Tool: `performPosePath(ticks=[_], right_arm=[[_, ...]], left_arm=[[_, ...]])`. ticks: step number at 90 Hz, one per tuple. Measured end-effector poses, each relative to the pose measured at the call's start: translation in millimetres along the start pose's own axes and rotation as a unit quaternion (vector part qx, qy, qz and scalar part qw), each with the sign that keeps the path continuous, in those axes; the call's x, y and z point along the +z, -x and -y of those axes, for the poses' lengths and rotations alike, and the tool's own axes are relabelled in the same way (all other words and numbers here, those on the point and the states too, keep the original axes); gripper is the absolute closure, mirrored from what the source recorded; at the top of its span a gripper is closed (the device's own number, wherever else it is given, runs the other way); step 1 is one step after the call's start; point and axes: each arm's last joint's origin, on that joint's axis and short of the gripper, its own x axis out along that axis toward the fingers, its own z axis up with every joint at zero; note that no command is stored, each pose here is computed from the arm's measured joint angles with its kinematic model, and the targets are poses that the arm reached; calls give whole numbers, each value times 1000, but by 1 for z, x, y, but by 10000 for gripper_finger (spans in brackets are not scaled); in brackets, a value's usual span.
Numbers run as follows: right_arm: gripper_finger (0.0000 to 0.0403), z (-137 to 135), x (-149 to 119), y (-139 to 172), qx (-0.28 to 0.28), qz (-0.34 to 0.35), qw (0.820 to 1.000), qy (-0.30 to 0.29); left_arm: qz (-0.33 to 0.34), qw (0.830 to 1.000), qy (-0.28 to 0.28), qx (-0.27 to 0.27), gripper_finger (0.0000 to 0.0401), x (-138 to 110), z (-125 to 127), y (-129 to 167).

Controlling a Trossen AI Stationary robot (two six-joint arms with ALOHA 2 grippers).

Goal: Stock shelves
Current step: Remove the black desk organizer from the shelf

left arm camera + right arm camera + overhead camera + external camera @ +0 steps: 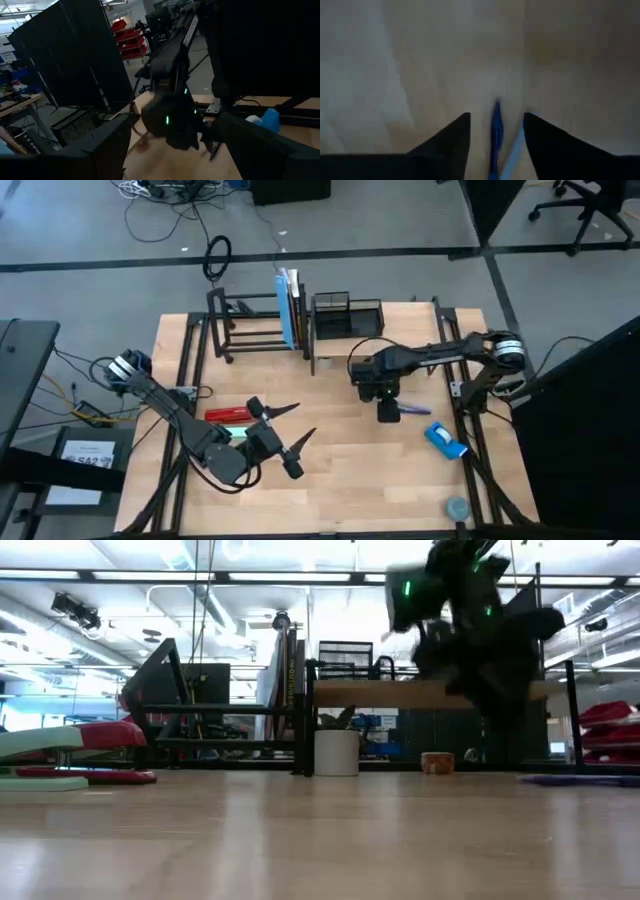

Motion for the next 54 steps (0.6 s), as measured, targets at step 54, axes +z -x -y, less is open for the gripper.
performPosePath(ticks=[54], right_arm=[[236, 5, -74, 85, -222, 468, 854, -56]], left_arm=[[-15, 999, -34, 12, 117, -7, -3, -9]])
